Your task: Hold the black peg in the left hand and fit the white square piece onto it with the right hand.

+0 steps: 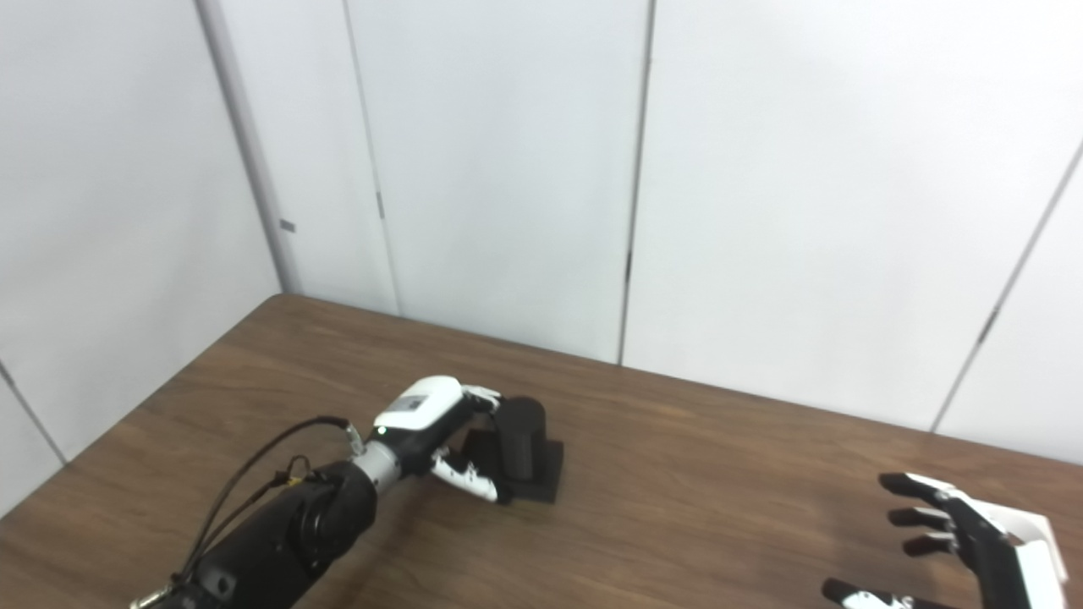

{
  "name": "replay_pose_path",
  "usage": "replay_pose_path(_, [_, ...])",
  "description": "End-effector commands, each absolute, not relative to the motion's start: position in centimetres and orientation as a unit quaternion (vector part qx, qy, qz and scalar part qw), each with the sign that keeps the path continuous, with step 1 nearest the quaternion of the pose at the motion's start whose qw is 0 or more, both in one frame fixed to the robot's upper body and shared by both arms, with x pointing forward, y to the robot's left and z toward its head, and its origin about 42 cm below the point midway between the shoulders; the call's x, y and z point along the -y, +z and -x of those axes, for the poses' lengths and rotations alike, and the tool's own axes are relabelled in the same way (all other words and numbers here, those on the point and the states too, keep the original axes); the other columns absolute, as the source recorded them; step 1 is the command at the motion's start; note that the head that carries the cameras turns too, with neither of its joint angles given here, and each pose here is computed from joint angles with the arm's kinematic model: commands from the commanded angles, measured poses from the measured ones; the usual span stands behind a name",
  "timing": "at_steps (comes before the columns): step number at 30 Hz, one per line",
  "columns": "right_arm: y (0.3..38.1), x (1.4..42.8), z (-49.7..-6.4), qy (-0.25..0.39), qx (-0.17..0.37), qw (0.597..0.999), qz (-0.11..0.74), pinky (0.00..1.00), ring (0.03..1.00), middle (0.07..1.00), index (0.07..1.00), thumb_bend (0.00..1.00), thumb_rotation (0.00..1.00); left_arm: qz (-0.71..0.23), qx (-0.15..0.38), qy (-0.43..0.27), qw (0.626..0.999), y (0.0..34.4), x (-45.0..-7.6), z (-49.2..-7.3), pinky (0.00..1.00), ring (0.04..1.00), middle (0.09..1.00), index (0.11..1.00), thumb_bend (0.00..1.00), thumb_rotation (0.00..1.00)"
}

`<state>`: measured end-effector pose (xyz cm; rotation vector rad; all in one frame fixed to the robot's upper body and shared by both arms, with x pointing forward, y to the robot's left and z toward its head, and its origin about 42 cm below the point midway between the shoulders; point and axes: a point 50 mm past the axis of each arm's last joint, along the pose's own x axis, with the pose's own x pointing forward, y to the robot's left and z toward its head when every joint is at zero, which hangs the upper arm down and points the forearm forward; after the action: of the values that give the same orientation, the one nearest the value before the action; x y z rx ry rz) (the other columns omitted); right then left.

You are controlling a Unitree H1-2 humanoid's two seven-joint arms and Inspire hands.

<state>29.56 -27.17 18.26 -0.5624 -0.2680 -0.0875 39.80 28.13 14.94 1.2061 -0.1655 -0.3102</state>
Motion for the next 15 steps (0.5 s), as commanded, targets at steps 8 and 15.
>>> replay_pose_path(8, [19.2, 27.3, -30.5, -0.049, 0.17, 0.947, 0.268, 0.52, 0.647, 0.746, 0.695, 0.59, 0.0, -0.575, 0.137, -0.217, 0.777, 14.5, -24.4, -38.4, 0.84, 0.897, 0.871, 0.487, 0.52, 0.07])
replay_pose_path(15, [18.4, 26.8, -31.1, -0.05, 0.181, 0.945, 0.269, 0.5, 0.631, 0.734, 0.687, 0.6, 0.0, -0.565, 0.159, -0.25, 0.77, 13.8, -22.6, -37.6, 0.8, 0.872, 0.863, 0.487, 0.52, 0.07])
